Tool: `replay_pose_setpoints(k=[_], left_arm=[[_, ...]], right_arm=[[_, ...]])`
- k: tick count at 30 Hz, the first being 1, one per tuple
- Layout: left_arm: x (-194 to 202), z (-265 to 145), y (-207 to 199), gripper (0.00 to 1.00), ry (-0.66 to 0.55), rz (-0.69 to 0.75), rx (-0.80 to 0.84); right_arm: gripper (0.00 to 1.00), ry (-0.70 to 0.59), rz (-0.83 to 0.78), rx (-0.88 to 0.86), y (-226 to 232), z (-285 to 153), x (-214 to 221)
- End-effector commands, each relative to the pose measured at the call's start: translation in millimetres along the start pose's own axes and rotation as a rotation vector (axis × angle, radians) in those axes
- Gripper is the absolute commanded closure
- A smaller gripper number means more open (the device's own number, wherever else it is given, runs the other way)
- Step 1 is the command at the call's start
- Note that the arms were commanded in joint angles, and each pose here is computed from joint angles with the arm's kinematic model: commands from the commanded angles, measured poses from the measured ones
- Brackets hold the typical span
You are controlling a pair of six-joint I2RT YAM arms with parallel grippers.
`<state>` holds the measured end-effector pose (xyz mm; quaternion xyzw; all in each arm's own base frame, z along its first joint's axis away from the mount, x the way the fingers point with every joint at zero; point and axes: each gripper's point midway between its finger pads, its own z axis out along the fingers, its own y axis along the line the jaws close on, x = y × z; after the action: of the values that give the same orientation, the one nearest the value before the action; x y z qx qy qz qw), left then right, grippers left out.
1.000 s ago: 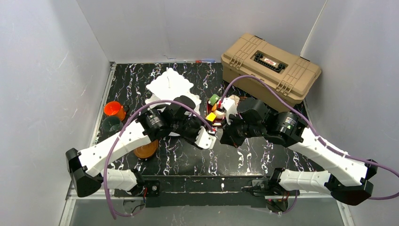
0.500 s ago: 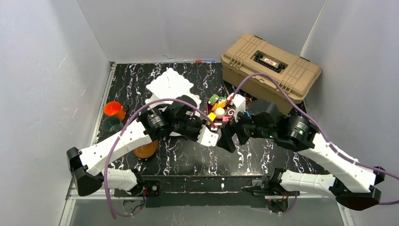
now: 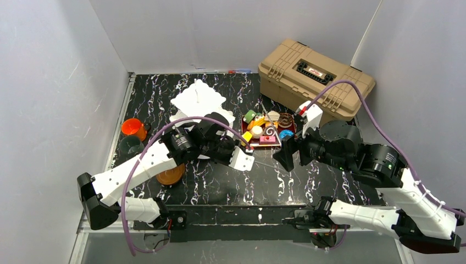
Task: Serve the afternoon tea
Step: Adjust the clamp.
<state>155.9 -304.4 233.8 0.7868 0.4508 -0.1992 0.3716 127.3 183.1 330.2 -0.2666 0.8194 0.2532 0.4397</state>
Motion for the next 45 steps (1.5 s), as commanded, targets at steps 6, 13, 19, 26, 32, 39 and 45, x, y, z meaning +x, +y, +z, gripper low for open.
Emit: replay_pose_setpoints(k=[6, 13, 19, 26, 32, 39, 45], left_arm=[[-14, -15, -7, 1.00, -0.058, 0.065, 0.007], [-18, -20, -10, 1.00, -0.074, 0.090, 0.013], [-16, -23, -11, 1.00, -0.059, 0.078, 0.016], [-7, -20, -11, 1.00, -0.053, 0.021, 0.045], [-18, -21, -6, 1.00, -0.087, -0.008, 0.064], [-25, -24, -7, 1.00, -0.104, -0.023, 0.090], [-29, -28, -14, 1.00, -0.119, -0.034, 0.120]], right_arm=[[0.01, -0.014, -0.127, -0.125, 19, 10, -3], [0.02, -0.018, -0.156, -0.153, 22, 9, 1], [0.01, 0.092, -0.159, -0.177, 25, 25, 30], [0.02, 0.066, -0.148, -0.216, 27, 17, 37], [0.02, 0.107, -0.146, -0.268, 31, 17, 61], [0.01, 0.112, -0.223, -0.266, 28, 23, 62], [0.01, 0.042, -0.271, -0.143, 9, 32, 42]])
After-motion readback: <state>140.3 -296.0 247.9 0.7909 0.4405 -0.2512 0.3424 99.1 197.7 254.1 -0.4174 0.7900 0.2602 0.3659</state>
